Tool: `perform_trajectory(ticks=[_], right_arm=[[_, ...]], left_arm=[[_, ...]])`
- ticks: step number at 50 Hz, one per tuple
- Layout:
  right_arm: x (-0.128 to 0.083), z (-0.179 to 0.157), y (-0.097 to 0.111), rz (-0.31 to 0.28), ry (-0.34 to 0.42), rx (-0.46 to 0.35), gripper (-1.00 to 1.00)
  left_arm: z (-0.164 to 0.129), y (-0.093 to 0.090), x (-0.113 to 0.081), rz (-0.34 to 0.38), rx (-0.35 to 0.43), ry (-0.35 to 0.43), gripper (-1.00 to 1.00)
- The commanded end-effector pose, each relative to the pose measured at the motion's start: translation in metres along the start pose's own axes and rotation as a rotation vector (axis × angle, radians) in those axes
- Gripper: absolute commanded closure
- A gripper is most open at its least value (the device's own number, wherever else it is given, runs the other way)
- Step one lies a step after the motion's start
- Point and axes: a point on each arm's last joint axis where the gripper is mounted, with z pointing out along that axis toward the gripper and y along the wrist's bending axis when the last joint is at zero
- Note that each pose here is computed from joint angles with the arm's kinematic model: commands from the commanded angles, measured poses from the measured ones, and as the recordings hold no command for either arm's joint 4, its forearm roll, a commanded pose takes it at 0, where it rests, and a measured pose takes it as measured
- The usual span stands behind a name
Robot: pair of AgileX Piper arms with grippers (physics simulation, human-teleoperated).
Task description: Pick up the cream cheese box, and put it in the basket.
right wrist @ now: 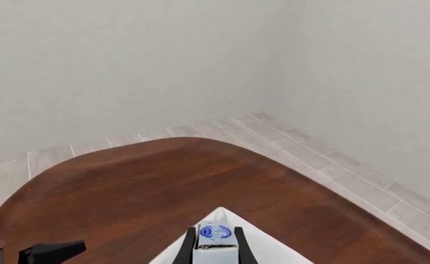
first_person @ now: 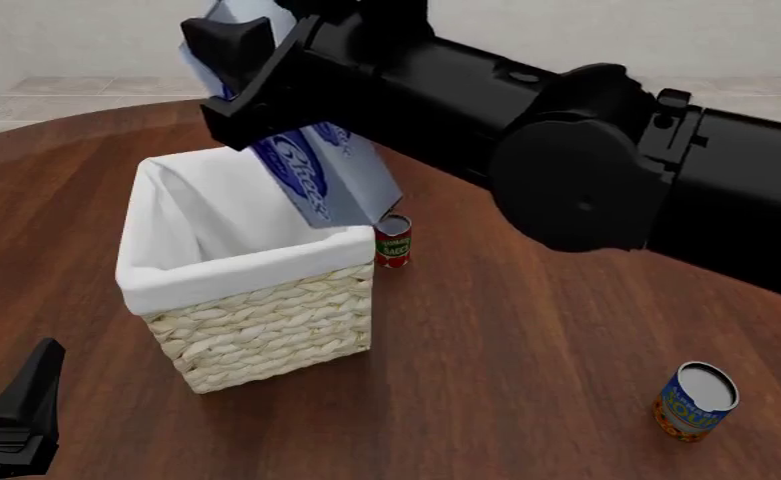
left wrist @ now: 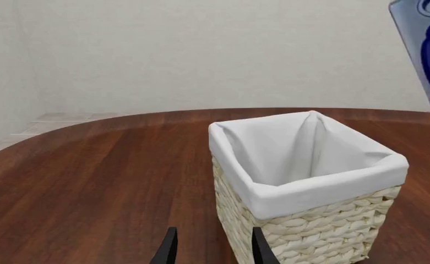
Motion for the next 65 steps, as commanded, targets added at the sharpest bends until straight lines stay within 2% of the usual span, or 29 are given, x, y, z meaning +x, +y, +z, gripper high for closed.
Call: perform_trajectory(ticks=[1,9,37,52,65], right_arm=[[-0.001,0.010,0.004,0.020,-0.011,-0.012,1.00],[0.001,0.018,0.009,0.029,-0.008,-0.023,1.00],[0.030,0.053,0.016,0.050,0.048,-0.034,1.00],[0.034,0.066,0.014,0.048,0.058,-0.030,1.00],[0.050,0.082,0.005,0.036,0.082,-0.007,1.00]], left_arm=[[0.000,0.000,0.000,0.000,0.000,0.000,-1.00],[0.000,0.000,0.000,0.000,0.000,0.000,-1.00],[0.000,0.000,0.000,0.000,0.000,0.000,-1.00],[0.000,0.000,0.000,0.000,0.000,0.000,-1.00],[0.000,0.000,0.000,0.000,0.000,0.000,-1.00]])
